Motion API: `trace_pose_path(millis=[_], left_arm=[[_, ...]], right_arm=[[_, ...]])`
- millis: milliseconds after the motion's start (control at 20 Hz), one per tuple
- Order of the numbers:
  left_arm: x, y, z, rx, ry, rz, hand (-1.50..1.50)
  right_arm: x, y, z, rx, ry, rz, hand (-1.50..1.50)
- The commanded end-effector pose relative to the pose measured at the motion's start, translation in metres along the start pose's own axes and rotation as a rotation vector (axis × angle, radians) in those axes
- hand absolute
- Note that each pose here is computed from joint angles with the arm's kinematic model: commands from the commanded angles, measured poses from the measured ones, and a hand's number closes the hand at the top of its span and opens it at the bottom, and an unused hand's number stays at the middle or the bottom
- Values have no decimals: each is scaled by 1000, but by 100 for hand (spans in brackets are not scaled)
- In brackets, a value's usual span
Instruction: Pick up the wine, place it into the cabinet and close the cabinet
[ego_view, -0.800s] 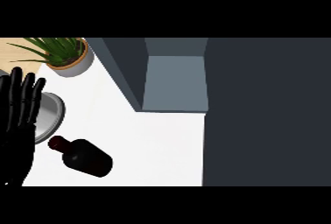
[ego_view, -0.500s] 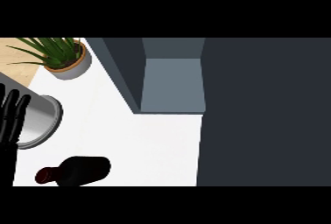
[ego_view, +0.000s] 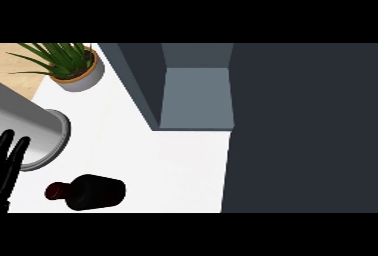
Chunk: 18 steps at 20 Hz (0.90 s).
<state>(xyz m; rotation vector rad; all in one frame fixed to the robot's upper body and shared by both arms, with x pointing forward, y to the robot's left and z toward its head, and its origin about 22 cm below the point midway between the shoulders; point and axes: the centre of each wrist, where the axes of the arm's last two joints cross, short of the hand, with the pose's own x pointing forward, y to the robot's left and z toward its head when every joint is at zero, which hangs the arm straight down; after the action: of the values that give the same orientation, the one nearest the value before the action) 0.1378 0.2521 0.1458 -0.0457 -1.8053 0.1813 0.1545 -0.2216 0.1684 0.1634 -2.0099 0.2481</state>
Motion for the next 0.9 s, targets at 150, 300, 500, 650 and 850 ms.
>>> trace_pose_path(millis=[150,300,500,650,850], left_arm=[[43,-14,24,18,-4,41,-150],[32,-25,14,54,17,41,-150],[63,-21,20,10,26,27,-150],[54,-21,23,16,69,27,-150],[48,-29,-11,46,47,41,-150]], right_arm=[[45,0,6,8,3,-16,-150],[52,6,-2,29,23,-10,-150],[62,8,-11,18,5,-26,-150],[75,7,-5,23,20,-17,-150],[84,1,-15,29,17,-12,-150]])
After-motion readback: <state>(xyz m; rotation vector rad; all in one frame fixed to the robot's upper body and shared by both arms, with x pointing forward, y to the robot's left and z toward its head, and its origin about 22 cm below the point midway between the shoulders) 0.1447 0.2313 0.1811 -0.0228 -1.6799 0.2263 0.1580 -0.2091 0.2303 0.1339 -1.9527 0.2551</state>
